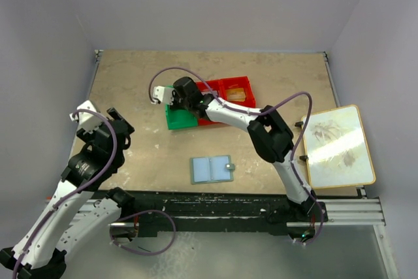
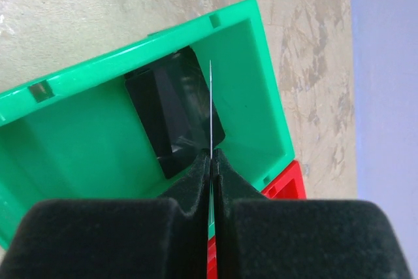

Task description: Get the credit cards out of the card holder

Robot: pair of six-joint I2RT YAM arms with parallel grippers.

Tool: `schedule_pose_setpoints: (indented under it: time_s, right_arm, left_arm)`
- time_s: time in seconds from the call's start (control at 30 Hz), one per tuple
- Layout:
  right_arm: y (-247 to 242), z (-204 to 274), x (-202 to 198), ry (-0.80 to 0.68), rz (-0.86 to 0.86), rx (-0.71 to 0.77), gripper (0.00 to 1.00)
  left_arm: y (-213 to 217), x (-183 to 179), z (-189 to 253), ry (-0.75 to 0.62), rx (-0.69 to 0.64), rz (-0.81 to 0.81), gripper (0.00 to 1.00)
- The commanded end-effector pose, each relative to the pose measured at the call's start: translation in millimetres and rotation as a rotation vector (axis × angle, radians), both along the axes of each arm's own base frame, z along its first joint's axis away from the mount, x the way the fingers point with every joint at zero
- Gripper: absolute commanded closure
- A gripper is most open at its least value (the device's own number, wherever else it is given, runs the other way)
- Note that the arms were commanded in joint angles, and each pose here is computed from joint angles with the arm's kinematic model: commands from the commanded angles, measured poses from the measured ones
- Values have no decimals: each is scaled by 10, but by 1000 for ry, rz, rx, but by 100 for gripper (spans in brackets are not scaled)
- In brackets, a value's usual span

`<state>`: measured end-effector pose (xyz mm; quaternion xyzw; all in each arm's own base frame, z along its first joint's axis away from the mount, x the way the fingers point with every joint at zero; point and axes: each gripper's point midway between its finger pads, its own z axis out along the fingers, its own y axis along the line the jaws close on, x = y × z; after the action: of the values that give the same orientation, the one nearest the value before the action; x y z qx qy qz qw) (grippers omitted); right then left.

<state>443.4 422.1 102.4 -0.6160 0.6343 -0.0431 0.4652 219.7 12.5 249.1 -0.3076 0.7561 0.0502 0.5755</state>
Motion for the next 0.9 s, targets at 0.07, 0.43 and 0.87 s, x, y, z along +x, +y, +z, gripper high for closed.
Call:
schedule_pose_setpoints:
  time_s: [0.07, 0.43, 0.87]
  right_arm:
    - [108, 266, 290, -140, 20, -26, 100]
    - [97, 30, 357, -139, 0, -66, 95]
    - [94, 120, 209, -85, 36, -38, 64]
  left_arm:
    - [21, 8, 13, -3, 11, 6, 28]
    - [20, 12, 1, 6, 17, 5, 28]
    - [13, 25, -12, 14, 23, 5, 28]
